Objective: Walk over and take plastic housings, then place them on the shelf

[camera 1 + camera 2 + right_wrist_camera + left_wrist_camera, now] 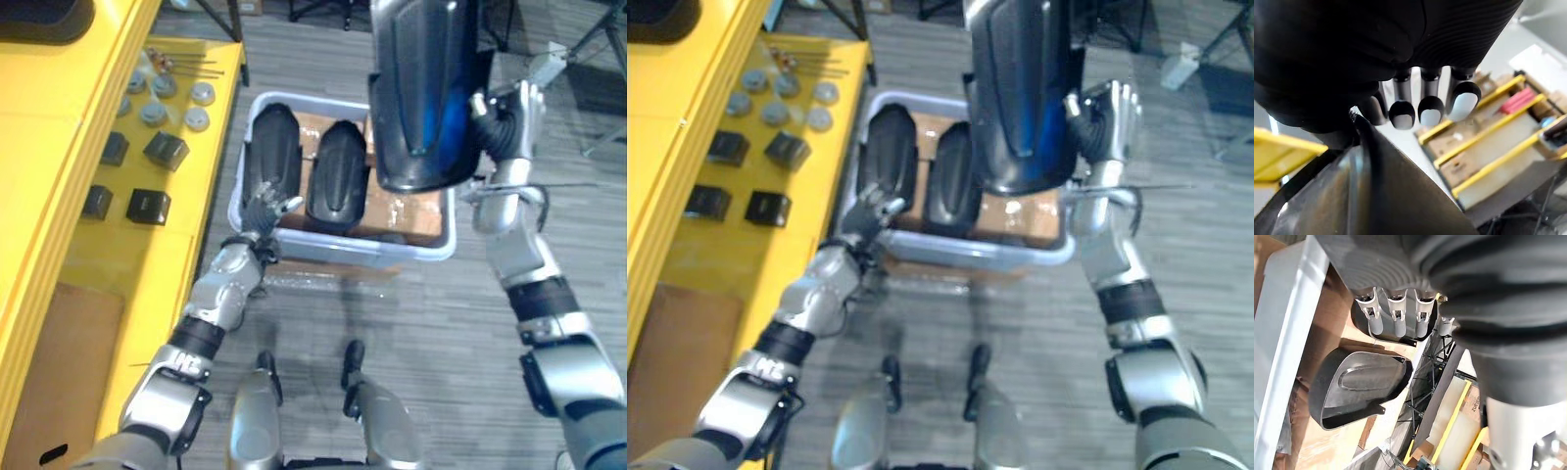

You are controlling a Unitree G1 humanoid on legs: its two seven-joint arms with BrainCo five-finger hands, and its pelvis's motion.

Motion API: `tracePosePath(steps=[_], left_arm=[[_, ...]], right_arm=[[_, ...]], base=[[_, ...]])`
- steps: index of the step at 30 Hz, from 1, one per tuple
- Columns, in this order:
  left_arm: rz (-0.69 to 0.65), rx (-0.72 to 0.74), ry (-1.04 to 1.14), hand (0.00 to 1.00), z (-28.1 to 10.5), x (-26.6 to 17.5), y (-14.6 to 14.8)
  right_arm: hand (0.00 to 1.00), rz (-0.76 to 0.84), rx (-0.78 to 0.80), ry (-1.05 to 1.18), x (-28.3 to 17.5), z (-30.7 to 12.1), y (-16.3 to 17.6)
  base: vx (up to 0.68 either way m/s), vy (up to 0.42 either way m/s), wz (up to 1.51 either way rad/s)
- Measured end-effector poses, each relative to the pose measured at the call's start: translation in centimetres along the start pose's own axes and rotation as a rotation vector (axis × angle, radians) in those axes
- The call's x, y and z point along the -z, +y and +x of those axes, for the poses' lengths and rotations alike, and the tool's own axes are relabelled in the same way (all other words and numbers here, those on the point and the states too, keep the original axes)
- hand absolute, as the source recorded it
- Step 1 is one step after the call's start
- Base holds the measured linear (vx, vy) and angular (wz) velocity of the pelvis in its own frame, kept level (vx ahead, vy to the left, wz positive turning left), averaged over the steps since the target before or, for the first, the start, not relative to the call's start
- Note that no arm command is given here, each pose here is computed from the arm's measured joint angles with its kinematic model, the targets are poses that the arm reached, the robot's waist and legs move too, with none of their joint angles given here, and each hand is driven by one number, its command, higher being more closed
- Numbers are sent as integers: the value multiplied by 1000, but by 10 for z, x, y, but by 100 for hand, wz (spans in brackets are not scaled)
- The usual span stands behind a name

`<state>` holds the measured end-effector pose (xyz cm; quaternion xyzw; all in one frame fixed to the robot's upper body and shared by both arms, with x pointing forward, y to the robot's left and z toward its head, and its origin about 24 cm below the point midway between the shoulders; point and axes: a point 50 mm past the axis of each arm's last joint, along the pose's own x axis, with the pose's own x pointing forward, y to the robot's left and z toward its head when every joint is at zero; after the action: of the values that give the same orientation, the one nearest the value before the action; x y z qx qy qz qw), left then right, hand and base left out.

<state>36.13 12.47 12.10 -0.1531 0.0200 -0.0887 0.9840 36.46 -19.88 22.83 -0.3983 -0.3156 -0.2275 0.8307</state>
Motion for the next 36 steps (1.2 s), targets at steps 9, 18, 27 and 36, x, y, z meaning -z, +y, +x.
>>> tracePosePath(steps=[9, 18, 27, 36], left_arm=[[-3, 63, -12, 0, 1, 3, -15], [-27, 142, -30, 0, 2, 7, -30], [-3, 174, -2, 0, 1, 15, -34], [49, 149, -13, 0, -4, 24, -27]], right_arm=[[100, -15, -118, -6, -3, -9, 29], [100, -54, -230, -48, -6, -20, 50], [100, -42, -296, -100, -14, -30, 64], [100, -14, -338, -123, -24, -37, 76]], base=[[-6, 13, 1], [-15, 23, 4], [-25, 10, 2], [3, 19, 1]])
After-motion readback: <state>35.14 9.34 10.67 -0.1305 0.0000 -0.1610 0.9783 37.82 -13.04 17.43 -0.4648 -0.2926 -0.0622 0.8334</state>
